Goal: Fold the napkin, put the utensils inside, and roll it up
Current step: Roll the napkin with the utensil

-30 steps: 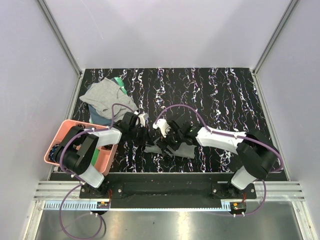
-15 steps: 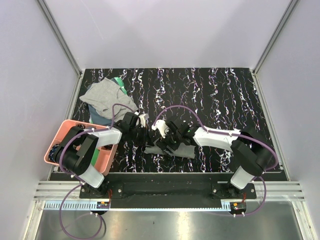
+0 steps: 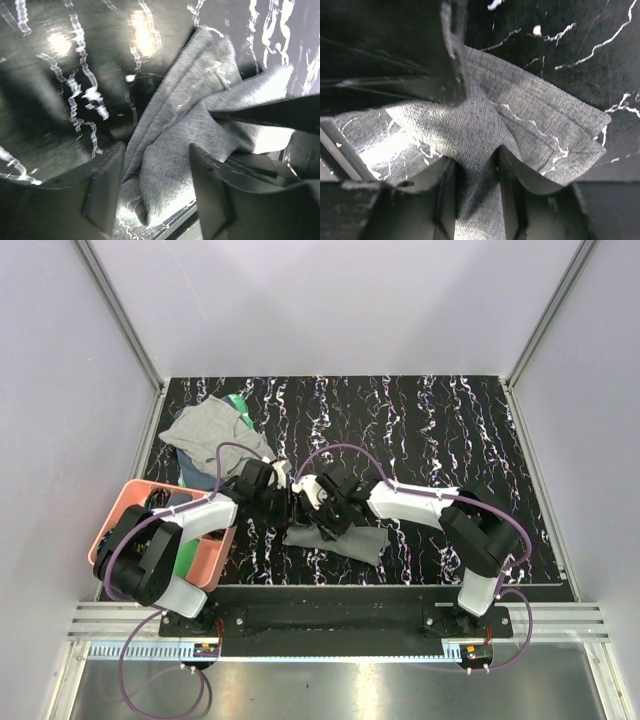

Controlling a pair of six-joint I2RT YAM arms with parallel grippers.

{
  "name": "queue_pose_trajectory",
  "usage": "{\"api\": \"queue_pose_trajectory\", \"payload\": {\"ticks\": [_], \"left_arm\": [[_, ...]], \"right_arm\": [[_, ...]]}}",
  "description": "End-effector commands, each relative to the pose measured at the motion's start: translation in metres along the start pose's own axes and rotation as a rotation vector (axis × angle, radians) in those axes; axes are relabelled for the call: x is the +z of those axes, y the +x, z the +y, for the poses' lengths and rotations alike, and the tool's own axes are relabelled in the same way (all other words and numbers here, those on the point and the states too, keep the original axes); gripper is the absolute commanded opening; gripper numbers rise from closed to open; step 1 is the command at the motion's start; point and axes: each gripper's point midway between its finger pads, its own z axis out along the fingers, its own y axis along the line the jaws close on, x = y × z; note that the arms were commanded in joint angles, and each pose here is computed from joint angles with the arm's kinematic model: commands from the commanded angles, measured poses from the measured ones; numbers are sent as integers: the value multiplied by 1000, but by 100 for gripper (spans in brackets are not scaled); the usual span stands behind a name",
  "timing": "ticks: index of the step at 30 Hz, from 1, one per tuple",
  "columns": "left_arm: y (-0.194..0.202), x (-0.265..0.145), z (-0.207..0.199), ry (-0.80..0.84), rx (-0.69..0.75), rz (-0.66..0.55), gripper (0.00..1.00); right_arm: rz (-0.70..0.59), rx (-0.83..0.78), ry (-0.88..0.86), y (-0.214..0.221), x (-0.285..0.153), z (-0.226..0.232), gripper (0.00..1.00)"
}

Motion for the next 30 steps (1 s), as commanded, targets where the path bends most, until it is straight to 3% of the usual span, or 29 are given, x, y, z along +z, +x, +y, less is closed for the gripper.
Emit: {"api": "queue_pose_trajectory", "payload": {"ticks": [1, 6, 13, 19, 24, 30], "left_arm": [[-7, -10, -5, 4, 18, -42, 61], [-6, -20, -10, 22, 35, -69, 65], [-1, -33, -8, 17, 53, -127, 80], [1, -33, -10, 48, 51, -168, 80], [5, -28, -4, 31, 12, -161, 79], [-4, -40, -1, -11, 10, -262, 85]], "right_arm": [[97, 46, -24, 17, 5, 9, 37], [138, 83, -93, 21, 6, 20, 35], [153, 193, -232, 22, 5, 22, 34], [149, 292, -324, 21, 5, 14, 34], [160, 347, -250, 20, 8, -3, 33], [138, 342, -154, 14, 4, -17, 32]]}}
